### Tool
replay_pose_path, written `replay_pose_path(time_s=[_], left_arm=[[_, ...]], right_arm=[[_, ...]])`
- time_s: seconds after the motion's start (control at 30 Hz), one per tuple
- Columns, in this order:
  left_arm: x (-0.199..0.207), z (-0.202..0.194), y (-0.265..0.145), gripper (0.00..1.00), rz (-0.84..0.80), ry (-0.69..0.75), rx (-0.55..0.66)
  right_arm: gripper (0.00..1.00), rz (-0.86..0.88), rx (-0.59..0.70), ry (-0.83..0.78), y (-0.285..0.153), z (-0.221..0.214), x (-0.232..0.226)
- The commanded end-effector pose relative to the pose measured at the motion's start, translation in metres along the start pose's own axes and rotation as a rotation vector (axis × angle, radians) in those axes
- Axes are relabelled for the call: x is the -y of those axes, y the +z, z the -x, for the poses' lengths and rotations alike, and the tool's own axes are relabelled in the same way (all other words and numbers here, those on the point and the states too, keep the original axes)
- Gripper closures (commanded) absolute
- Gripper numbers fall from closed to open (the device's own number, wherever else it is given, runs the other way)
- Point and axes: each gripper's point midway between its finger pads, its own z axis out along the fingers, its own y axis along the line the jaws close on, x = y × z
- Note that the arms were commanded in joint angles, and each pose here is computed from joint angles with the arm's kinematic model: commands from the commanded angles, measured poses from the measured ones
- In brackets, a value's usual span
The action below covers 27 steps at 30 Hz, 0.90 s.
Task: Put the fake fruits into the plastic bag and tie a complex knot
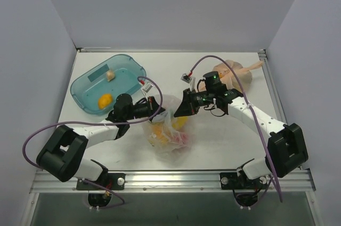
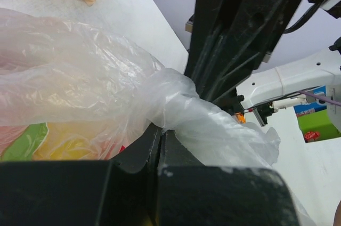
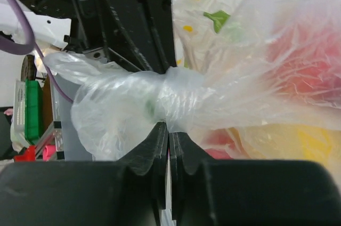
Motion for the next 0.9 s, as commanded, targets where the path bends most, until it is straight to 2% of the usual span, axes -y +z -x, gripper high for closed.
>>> replay_pose_path(time_s=[0.0, 0.23, 0.43, 0.6, 0.83, 0.87], left_arm=[[0.002, 0.02, 0.006, 1.0, -0.001, 0.044, 0.051], [-0.015, 0.022, 0.01, 1.0, 0.06, -0.009, 0.087], [0.001, 0.032, 0.012, 1.0, -0.004, -0.03, 0.116], [0.007, 0.038, 0.02, 1.0, -0.021, -0.057, 0.138], [0.005, 0.02, 0.036, 1.0, -0.021, -0.091, 0.102], [0.003, 0.018, 0.035, 1.0, -0.018, -0.094, 0.098]], right_arm=[[1.0, 0.104, 0.044, -0.082, 0.002, 0.029, -0.027], [1.0, 0.173, 0.034, -0.108, 0.009, 0.033, -0.051], [1.0, 0.138, -0.004, -0.115, 0.01, 0.013, -0.036], [1.0, 0.163, -0.051, -0.124, 0.013, -0.009, -0.049], [1.0, 0.169, -0.044, -0.154, 0.025, 0.014, -0.046], [0.96, 0.168, -0.044, -0.151, 0.024, 0.014, -0.046]])
